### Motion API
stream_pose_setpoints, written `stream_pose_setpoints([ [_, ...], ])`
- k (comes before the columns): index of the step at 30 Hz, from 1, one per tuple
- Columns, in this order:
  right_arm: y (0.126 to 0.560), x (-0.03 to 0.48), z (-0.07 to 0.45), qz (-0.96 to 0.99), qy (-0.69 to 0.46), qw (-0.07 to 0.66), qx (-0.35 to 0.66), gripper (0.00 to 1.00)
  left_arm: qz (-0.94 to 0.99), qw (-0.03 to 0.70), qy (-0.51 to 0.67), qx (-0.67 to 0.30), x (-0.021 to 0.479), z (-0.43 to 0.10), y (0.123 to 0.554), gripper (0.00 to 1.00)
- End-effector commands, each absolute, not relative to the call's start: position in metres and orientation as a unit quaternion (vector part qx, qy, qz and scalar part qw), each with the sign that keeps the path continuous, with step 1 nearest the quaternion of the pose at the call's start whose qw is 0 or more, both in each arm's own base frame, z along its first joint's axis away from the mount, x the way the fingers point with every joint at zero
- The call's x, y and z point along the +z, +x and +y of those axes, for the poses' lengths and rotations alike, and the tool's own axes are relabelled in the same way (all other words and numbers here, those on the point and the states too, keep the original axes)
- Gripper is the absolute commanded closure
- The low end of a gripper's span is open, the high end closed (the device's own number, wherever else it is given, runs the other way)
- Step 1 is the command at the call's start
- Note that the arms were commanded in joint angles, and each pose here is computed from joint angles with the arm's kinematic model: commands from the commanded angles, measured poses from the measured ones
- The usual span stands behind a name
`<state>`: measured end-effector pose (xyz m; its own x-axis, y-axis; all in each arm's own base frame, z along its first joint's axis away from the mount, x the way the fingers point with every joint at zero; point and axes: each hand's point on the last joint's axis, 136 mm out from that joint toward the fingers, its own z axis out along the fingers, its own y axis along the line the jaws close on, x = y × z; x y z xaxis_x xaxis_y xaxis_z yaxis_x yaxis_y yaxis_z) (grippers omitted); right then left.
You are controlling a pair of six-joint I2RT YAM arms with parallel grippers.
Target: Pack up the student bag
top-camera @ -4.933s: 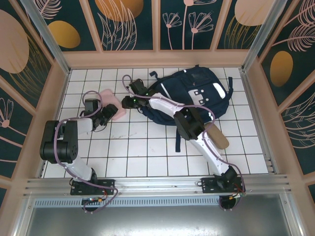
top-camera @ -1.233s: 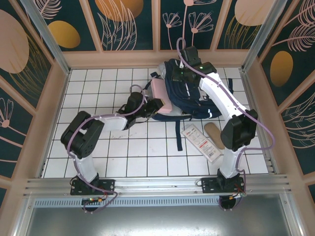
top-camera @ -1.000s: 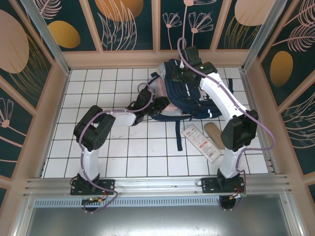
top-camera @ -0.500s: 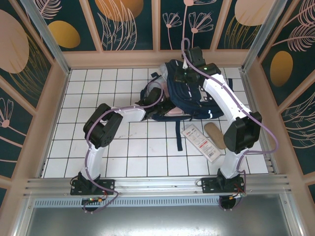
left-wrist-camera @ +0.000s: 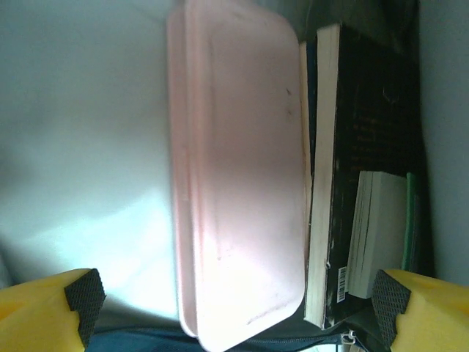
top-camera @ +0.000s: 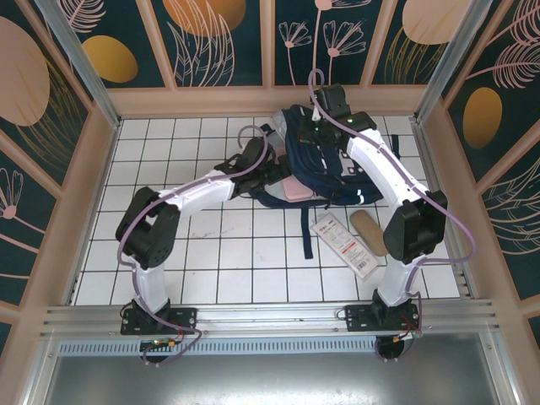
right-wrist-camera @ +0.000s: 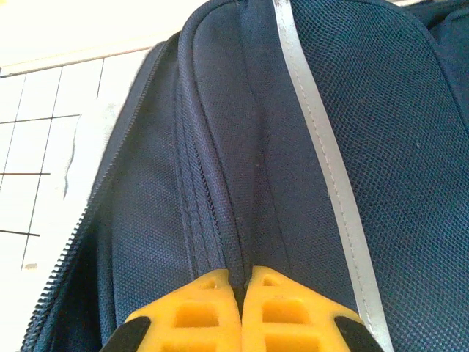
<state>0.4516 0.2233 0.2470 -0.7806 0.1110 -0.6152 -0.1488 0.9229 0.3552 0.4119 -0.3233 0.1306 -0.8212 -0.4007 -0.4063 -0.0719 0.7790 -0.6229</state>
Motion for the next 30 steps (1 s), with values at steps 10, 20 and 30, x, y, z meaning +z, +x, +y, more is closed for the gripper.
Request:
stream_pose_setpoints([
  [10, 0.449, 0.266, 0.214, 0.907, 0.023, 0.362, 0.212, 1.00, 0.930, 0.255, -0.113, -0.240, 0.102, -0.274, 0.399, 0.19],
  [20, 0.440, 0.260, 0.214, 0.910, 0.027, 0.355, 0.212, 1.00, 0.902, 0.264, -0.088, -0.330, 0.133, -0.315, 0.418, 0.27],
  [30, 0.440, 0.265, 0.205, 0.910, 0.033, 0.366, 0.192, 1.00, 0.933, 0.148, -0.124, -0.303, 0.047, -0.321, 0.397, 0.30],
])
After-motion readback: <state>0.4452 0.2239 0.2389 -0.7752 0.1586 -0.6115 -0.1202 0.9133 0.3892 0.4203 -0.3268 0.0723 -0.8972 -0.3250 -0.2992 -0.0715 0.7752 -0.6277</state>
